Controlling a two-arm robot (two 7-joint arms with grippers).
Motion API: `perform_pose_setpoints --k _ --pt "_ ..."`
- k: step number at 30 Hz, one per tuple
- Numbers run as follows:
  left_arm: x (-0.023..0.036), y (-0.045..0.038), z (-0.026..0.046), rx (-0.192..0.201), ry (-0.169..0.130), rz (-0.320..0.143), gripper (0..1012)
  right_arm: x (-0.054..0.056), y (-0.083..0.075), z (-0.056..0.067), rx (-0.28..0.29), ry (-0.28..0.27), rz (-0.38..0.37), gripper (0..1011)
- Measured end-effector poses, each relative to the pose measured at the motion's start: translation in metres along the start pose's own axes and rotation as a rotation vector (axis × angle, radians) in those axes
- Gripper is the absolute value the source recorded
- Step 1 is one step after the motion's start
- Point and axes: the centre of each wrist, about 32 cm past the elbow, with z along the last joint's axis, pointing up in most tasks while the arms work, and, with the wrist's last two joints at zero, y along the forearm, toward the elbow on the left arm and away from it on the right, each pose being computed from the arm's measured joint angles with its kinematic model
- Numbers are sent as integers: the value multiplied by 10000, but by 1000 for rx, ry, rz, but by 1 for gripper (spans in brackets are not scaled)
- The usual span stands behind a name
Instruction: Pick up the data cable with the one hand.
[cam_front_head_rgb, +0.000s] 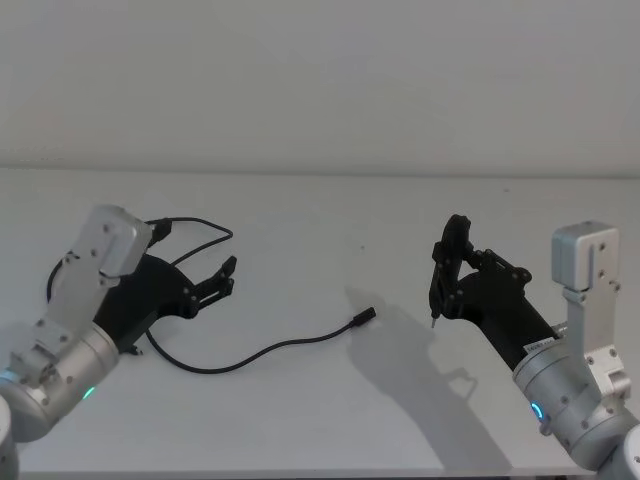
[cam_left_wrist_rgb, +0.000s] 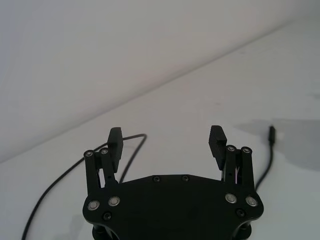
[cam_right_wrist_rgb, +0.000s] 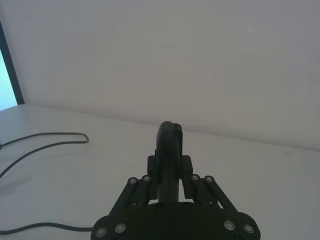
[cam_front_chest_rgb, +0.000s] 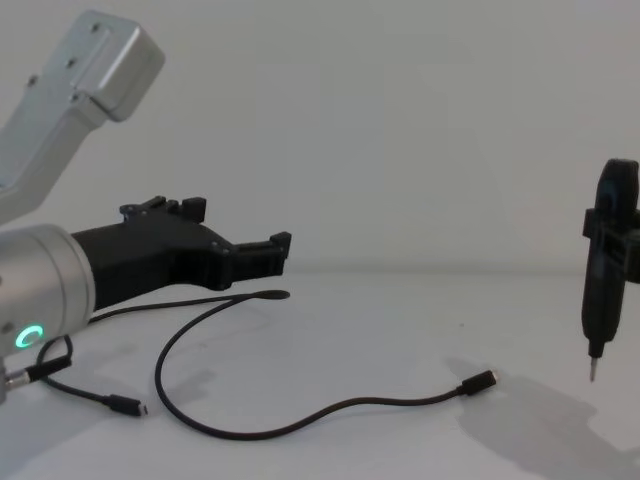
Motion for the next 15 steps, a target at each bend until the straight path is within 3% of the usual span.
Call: perform_pose_setpoints --k 10,15 --pt "223 97 78 25 0 -144 1001 0 0 0 0 0 0 274" --pt "393 145 138 47 -9 -234 1001 0 0 0 0 0 0 274"
